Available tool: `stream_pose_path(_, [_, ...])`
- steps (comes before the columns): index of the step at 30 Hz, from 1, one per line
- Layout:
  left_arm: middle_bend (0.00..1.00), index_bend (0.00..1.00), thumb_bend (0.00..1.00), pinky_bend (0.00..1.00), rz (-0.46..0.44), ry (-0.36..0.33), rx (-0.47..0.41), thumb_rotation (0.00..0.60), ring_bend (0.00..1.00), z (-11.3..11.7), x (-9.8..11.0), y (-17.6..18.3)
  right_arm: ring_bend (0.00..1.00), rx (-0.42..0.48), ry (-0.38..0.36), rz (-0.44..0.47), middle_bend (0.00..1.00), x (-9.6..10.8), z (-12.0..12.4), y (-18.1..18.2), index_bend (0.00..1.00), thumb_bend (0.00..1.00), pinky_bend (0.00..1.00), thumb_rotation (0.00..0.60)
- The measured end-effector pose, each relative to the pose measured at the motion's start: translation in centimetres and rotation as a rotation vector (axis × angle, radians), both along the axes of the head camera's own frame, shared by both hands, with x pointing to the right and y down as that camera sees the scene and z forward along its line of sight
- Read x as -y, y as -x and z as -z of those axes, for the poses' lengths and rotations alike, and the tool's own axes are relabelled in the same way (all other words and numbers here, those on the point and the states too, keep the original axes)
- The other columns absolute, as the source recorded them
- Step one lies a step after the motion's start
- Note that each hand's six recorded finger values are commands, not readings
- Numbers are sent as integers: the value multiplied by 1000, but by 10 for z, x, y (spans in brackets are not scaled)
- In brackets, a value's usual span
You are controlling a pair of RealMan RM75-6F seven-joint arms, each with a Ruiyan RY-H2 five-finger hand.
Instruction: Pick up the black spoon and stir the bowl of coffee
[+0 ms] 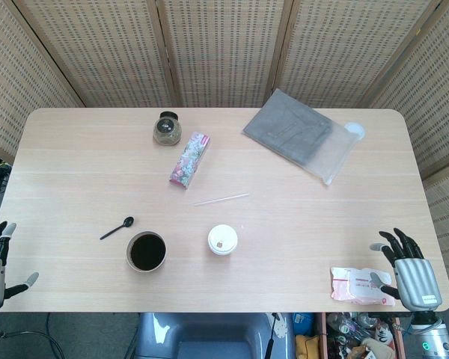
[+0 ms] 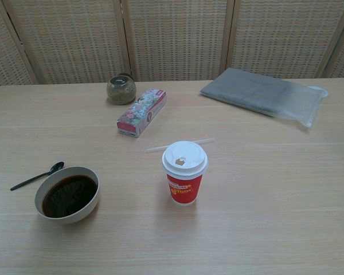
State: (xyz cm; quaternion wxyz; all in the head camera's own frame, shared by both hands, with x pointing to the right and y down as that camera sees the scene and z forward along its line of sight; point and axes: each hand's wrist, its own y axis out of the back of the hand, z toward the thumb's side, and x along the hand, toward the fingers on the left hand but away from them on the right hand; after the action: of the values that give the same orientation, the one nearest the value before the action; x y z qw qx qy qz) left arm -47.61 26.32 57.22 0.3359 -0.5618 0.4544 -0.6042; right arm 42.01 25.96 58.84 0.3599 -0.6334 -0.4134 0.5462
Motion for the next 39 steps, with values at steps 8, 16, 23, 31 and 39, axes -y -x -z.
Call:
stream_pose_path(8, [48, 0, 134, 0, -3, 0, 2, 600, 0, 0, 0, 0, 108, 0, 0, 2, 270, 0, 0, 0, 368, 383, 192, 600])
stream_pose_path(16, [48, 0, 134, 0, -7, 9, 12, 600, 0, -1, 2, 1, 108, 0, 0, 0, 270, 0, 0, 0, 368, 383, 192, 600])
stream_pose_path(23, [46, 0, 134, 0, -31, 29, 30, 600, 0, -8, 10, 0, 108, -2, 2, -4, 270, -1, 0, -2, 368, 384, 192, 600])
stream_pose_path(31, [43, 0, 133, 0, -95, 94, 45, 600, 0, -27, 25, -7, 108, -5, 2, -5, 270, -1, 0, -3, 368, 383, 192, 600])
stream_pose_path(39, [200, 2, 134, 333, -162, 111, 67, 600, 140, -39, 43, -15, 108, -6, 4, -3, 270, 0, -1, -2, 368, 383, 192, 600])
